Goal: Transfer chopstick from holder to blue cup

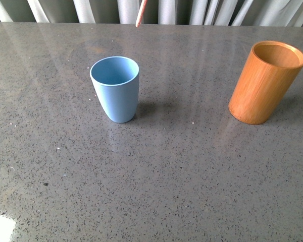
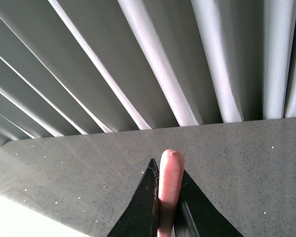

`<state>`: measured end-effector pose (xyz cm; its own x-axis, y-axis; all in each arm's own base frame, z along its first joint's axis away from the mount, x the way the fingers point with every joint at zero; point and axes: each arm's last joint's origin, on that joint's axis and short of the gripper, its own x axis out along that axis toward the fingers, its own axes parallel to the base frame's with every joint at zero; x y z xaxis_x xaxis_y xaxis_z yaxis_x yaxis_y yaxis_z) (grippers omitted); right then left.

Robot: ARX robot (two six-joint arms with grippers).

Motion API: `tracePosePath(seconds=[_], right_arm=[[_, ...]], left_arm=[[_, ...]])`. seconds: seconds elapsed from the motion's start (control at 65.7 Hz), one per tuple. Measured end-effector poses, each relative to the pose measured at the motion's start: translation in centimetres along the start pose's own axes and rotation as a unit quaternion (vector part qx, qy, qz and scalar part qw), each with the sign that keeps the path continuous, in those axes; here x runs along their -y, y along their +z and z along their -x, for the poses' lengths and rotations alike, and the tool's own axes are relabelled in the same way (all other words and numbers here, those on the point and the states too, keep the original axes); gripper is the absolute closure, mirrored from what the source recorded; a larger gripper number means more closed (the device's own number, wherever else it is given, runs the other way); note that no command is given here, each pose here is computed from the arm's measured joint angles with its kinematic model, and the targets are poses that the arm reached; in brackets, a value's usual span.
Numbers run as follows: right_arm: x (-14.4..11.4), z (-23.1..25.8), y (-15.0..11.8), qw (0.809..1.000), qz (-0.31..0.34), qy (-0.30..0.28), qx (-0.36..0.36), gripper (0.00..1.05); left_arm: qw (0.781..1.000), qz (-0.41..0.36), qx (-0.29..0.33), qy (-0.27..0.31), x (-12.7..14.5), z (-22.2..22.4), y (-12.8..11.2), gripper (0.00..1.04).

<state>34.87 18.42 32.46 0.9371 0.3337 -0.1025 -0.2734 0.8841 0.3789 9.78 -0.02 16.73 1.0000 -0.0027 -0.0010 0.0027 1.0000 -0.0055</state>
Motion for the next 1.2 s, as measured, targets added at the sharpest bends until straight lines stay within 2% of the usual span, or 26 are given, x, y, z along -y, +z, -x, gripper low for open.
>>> tracePosePath(seconds=[0.152,0.304,0.533,1.02,1.203], right_arm=[[-0.9,-0.7,-0.7,1.000,0.002,0.004,-0.005,1.02],[-1.4,-1.7,-2.7,1.000,0.009,0.003,-0.023,1.02],[-1.5,-3.5,-5.4,0.999,0.017,-0.005,-0.050,1.02],[-1.8,-5.1,-9.1,0.996,0.042,-0.012,-0.074,1.02],[-1.2,-5.6,-11.6,0.993,0.057,-0.024,-0.100,1.02]], left_arm=[[1.000,0.000,0.000,0.000,0.0,0.0,0.0,0.09],[1.000,0.000,0.000,0.000,0.0,0.0,0.0,0.09],[1.000,0.000,0.000,0.000,0.0,0.0,0.0,0.09],[1.000,0.000,0.000,0.000,0.0,0.0,0.0,0.09],[1.000,0.000,0.000,0.000,0.0,0.0,0.0,0.09]])
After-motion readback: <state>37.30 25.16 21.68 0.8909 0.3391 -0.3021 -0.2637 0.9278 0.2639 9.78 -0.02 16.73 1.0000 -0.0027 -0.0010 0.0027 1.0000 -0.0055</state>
